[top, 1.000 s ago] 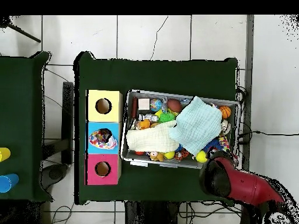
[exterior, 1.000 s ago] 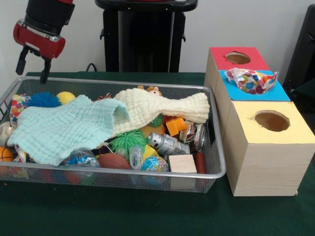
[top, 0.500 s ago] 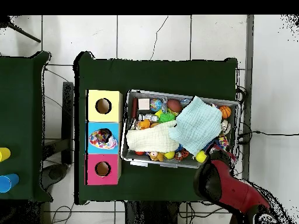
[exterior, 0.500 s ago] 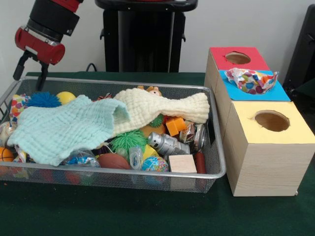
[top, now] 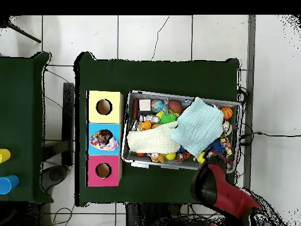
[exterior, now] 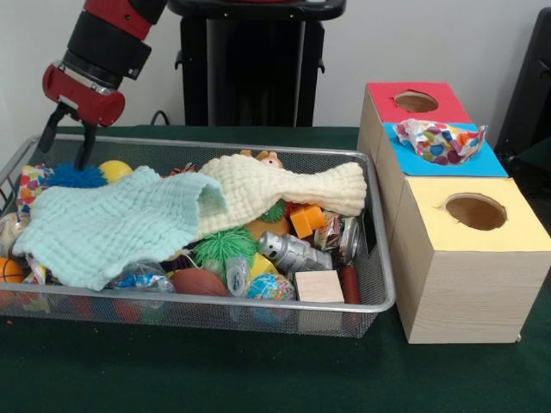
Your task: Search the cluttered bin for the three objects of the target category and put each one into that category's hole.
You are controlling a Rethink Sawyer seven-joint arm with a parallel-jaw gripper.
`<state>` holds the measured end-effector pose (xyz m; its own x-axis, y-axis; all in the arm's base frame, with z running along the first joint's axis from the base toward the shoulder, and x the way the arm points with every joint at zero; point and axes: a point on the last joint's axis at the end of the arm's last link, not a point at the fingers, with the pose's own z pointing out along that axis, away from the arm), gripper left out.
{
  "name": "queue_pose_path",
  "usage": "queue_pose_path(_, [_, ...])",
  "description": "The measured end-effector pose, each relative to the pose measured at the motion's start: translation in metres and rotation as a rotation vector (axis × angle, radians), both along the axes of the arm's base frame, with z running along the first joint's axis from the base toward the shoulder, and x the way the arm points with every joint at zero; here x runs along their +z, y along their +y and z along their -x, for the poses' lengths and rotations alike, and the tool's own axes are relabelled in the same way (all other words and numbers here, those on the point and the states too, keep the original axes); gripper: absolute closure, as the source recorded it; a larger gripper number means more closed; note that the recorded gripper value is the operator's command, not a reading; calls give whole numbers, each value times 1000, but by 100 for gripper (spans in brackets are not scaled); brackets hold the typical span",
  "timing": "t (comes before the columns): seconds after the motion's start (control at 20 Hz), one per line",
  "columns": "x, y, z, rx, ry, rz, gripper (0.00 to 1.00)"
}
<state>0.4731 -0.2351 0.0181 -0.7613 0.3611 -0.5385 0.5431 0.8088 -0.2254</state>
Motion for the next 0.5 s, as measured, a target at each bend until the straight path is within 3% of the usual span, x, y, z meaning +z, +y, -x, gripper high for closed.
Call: queue_pose_path(0.5, [-21, -15, 23, -63, 37, -25, 0])
